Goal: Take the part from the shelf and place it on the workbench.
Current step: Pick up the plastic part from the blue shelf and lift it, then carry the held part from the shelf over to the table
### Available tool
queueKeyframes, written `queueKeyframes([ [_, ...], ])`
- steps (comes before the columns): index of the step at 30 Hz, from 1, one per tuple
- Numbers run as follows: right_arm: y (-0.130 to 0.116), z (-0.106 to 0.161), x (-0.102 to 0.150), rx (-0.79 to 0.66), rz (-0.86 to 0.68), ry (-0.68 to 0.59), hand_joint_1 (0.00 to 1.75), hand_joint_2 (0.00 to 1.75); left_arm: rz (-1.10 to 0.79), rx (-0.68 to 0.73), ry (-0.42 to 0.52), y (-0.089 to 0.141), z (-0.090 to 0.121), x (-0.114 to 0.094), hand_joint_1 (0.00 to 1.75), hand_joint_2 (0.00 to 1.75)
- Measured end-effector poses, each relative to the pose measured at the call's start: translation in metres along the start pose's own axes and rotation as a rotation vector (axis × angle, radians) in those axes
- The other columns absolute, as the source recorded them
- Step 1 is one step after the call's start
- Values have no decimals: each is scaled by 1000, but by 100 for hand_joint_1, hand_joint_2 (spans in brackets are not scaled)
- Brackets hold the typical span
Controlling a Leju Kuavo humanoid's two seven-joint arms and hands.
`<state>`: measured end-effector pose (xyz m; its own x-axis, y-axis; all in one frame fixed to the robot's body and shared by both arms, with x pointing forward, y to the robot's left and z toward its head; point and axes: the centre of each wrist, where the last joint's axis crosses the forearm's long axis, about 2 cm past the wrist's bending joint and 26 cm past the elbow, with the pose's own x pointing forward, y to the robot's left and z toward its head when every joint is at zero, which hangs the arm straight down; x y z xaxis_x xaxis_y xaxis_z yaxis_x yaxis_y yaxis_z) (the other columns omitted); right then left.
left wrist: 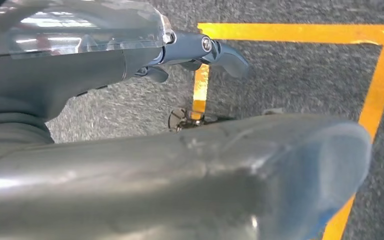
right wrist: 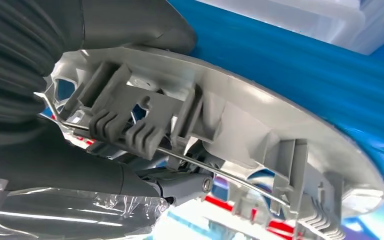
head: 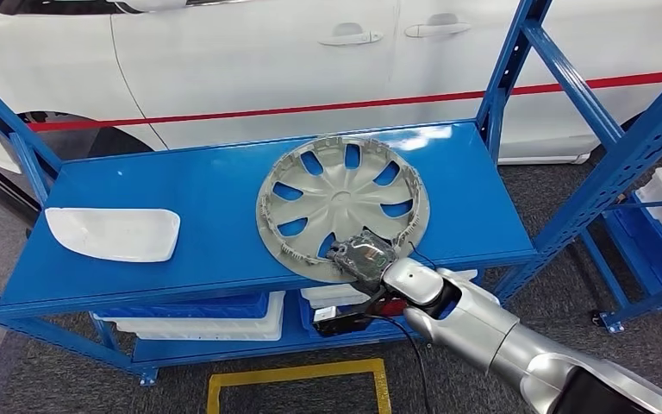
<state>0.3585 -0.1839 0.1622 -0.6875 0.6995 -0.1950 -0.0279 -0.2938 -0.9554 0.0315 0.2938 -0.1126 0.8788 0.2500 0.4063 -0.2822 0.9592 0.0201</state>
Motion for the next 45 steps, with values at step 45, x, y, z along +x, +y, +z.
queueKeyframes([
  [45,1,38,52,-304,158,146,175,175,6,47,-116,-1,1,-1,0,0],
])
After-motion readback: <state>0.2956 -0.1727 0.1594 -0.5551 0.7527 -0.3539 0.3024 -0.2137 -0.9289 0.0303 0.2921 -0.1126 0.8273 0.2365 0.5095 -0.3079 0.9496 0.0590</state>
